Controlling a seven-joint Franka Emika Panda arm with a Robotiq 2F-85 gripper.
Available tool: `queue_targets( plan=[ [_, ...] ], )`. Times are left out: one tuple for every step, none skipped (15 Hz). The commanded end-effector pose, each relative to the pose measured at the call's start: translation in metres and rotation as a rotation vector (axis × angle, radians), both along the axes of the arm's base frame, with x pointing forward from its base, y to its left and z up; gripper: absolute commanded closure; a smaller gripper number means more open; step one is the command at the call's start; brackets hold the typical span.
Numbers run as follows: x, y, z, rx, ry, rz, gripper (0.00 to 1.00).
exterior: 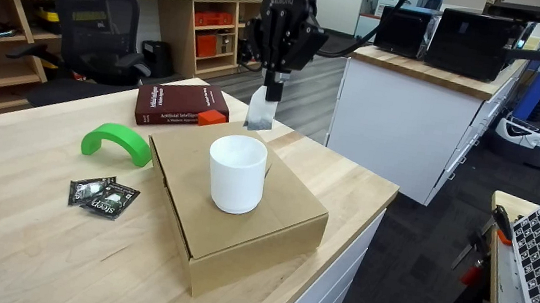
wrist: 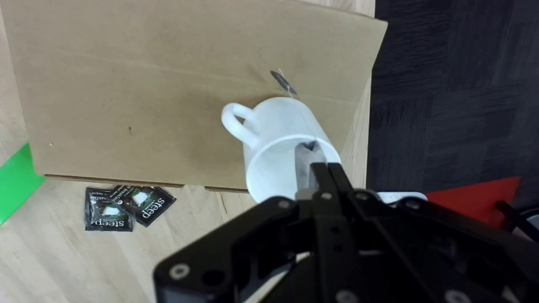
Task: Put the teabag in the white cup
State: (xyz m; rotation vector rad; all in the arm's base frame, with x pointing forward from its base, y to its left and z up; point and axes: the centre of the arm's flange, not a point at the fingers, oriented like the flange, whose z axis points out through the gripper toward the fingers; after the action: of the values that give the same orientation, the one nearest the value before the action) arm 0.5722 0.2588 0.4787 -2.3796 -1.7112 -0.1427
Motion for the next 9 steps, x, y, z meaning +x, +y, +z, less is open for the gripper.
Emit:
queue_targets(
  plan=[
    [-0.005,-0.003,0.005,-0.027,0.048,0.001,0.99],
    [-0.006,0.003,-0.002,-0.038,0.028,0.011,0.99],
    [-0.013,0.016,-0.015,-0.05,0.032,0.011,0.98],
    [-0.018,0.027,-0.024,-0.054,0.035,0.011,0.97],
    [-0.027,0.034,-0.025,-0.054,0.042,0.017,0.97],
    [-0.025,0.041,-0.035,-0.06,0.053,0.021,0.97],
    [-0.023,0.048,-0.044,-0.064,0.063,0.026,0.97],
    [-0.024,0.054,-0.049,-0.066,0.067,0.028,0.98],
    [-0.024,0.06,-0.051,-0.073,0.066,0.031,0.97]
  ],
)
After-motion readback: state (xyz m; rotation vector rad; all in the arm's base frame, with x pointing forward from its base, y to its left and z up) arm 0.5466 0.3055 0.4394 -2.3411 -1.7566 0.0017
